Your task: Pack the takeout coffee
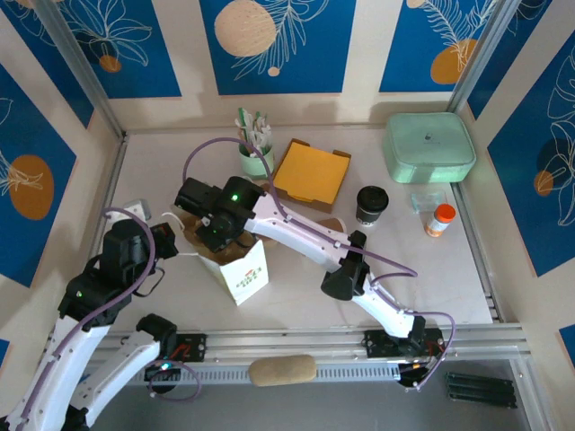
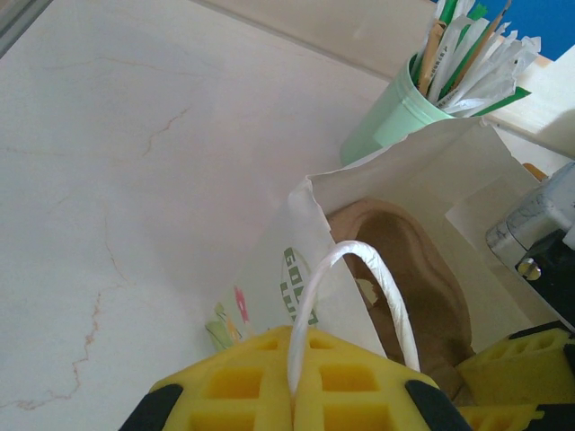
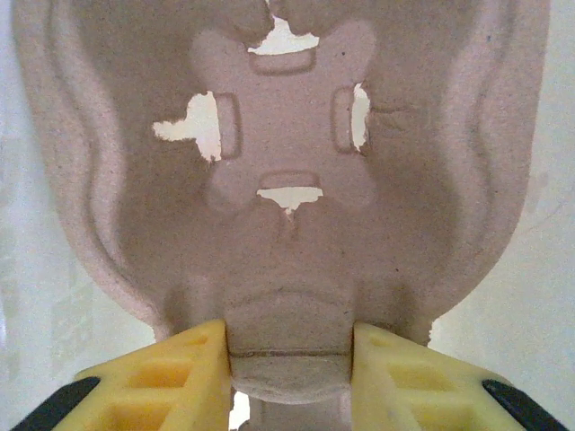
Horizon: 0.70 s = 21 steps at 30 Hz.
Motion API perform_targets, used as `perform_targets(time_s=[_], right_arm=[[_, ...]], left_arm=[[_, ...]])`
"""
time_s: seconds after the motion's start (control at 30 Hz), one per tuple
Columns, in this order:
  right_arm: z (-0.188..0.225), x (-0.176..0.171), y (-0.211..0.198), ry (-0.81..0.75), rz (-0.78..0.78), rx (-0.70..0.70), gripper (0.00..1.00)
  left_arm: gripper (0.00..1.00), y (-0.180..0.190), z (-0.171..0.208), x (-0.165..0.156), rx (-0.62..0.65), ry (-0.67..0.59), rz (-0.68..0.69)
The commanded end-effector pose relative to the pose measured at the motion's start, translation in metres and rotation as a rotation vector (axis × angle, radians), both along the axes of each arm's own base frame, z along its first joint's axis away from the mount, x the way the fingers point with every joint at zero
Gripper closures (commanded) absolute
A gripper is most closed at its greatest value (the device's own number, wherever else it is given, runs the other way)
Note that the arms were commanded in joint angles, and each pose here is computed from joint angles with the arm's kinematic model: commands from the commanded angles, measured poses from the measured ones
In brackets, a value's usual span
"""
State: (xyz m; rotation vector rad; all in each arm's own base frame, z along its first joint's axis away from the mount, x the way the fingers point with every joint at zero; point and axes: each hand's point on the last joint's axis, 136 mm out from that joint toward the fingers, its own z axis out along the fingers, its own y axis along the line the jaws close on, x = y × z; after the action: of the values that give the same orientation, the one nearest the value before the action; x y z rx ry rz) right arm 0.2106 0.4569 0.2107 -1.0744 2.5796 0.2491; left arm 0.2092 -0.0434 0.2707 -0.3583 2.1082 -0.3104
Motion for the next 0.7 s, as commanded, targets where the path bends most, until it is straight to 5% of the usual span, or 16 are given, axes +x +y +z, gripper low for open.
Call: perform_targets(time_s=[0.0,0.67], right_arm=[[-0.012,-0.005,-0.004,0.044,-0.002,-0.036,0.63],[0.039,-0.005,-0.003,-0.005,-0.006,0.101,0.42]], left_arm=[[1.00,0.000,0.000,0.001,-0.016,-0.010,0.006],[1.00,0.000,0.003,0.000,-0.017,-0.014,0.005]])
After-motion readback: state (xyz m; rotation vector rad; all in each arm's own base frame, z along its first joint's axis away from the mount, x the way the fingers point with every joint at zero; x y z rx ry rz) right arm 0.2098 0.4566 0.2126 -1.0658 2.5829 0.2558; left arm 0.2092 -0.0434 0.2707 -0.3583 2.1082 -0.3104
